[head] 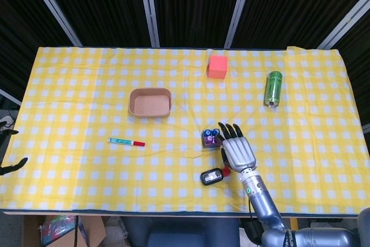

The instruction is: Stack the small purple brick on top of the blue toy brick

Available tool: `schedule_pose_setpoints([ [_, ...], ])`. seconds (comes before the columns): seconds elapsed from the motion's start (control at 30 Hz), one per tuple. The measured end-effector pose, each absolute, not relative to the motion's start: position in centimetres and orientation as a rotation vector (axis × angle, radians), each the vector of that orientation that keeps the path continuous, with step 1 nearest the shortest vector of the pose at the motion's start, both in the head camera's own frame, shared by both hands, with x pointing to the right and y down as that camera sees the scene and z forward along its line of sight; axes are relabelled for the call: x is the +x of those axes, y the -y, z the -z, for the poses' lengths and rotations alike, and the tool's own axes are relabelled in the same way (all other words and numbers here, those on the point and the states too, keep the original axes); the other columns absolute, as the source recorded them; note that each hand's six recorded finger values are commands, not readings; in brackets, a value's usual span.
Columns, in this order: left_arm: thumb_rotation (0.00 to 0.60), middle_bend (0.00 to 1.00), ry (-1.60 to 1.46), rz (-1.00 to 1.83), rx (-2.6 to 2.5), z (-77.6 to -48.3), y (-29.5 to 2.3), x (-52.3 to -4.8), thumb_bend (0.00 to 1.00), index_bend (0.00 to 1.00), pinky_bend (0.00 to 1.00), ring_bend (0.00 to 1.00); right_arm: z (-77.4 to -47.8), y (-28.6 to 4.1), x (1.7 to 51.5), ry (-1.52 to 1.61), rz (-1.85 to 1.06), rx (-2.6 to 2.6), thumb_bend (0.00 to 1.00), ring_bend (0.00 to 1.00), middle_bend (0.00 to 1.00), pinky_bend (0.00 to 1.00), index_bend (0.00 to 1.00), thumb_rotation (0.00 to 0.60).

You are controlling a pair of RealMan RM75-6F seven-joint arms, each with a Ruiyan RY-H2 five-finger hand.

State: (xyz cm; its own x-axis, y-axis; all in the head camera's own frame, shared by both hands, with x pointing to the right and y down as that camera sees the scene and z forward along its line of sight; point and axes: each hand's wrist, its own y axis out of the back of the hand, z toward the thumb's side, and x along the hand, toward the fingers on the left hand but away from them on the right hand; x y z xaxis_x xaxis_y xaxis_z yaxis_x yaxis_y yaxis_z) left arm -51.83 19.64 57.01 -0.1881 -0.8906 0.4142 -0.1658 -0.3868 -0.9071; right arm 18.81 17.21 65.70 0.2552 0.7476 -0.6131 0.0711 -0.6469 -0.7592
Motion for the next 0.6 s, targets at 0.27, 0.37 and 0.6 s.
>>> schedule_pose_setpoints([
  [0.27, 0.6, 0.09, -1.246, 1.632, -1.496, -57.0, -19.6, -51.9, 0.21, 0.27, 0.05, 0.0, -66.8, -17.6, 18.9, 0.73, -1.444, -1.937, 0.78, 0.0, 0.0, 0.0, 0.3, 0.6],
  [0.37, 0.6, 0.09, -1.244, 1.632, -1.495, -57.0, -19.6, -51.9, 0.21, 0.27, 0.05, 0.0, -67.1, -17.7, 18.8, 0.727, -1.443, -1.942, 0.78, 0.0, 0.0, 0.0, 0.3, 0.6],
  [0.6, 0.6, 0.09, -1.244, 1.633, -1.492, -57.0, -19.7, -51.9, 0.21, 0.27, 0.05, 0.0, -67.4, -17.9, 19.1, 0.732, -1.442, -1.95, 0.78, 0.0, 0.0, 0.0, 0.3, 0.6],
])
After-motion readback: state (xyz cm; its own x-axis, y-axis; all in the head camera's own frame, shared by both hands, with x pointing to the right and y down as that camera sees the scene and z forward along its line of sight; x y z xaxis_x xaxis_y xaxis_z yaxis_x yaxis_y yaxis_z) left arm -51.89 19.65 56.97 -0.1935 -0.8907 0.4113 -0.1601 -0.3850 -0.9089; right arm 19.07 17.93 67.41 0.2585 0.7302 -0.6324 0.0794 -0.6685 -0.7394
